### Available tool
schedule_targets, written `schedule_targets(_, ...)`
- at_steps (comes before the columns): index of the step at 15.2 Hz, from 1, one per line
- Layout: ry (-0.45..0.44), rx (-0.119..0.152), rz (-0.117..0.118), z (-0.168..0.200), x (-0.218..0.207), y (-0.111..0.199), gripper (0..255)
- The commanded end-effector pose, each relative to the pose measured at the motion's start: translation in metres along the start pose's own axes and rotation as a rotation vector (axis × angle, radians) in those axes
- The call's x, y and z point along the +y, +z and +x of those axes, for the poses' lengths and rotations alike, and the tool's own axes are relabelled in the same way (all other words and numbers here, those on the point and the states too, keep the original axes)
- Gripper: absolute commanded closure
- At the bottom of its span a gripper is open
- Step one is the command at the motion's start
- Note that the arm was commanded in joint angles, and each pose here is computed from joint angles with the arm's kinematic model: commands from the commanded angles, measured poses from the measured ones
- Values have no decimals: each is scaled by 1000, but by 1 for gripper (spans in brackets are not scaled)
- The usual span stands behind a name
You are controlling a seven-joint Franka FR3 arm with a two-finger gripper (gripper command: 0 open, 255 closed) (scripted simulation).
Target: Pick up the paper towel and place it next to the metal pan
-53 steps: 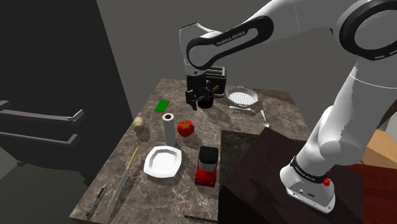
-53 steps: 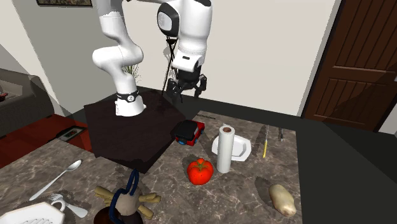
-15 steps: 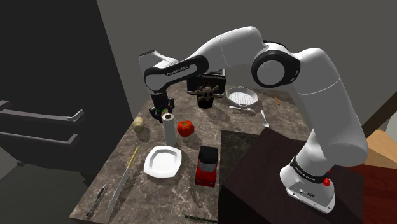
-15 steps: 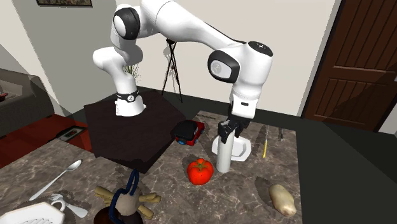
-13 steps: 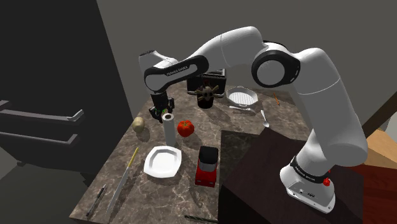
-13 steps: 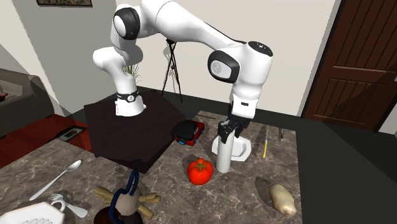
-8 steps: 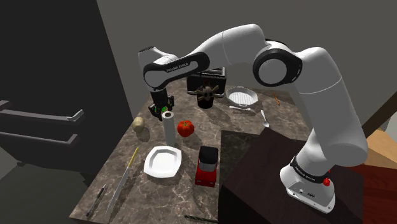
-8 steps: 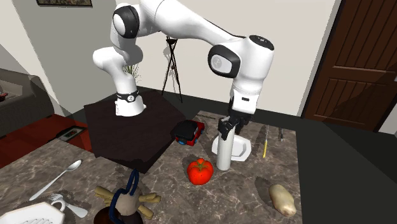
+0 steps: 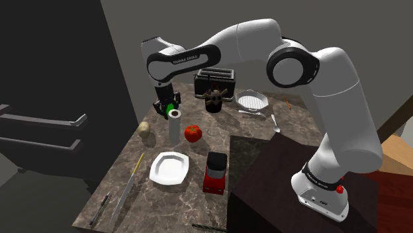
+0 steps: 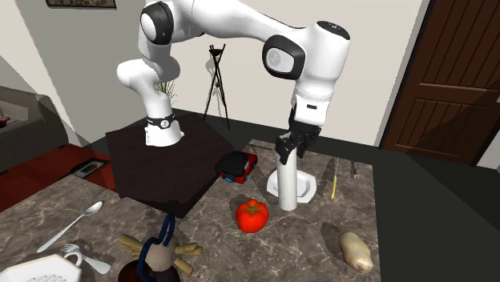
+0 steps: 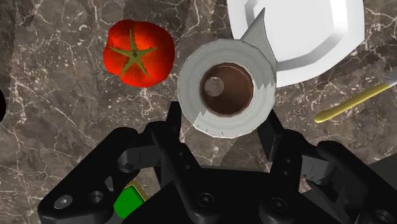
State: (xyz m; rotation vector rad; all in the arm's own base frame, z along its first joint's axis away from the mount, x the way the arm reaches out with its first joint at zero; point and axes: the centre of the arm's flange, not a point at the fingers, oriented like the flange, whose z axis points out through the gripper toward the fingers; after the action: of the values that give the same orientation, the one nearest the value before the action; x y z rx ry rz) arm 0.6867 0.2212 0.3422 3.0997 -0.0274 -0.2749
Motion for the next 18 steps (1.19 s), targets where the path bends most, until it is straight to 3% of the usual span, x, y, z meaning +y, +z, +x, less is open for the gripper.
schedule_targets(1,0,0,0,-2,0,-10,255)
schedule_targets(10,0,0,0,-10,2,-55,255)
schedule_targets(18,0,0,0,-58,95,-66,255)
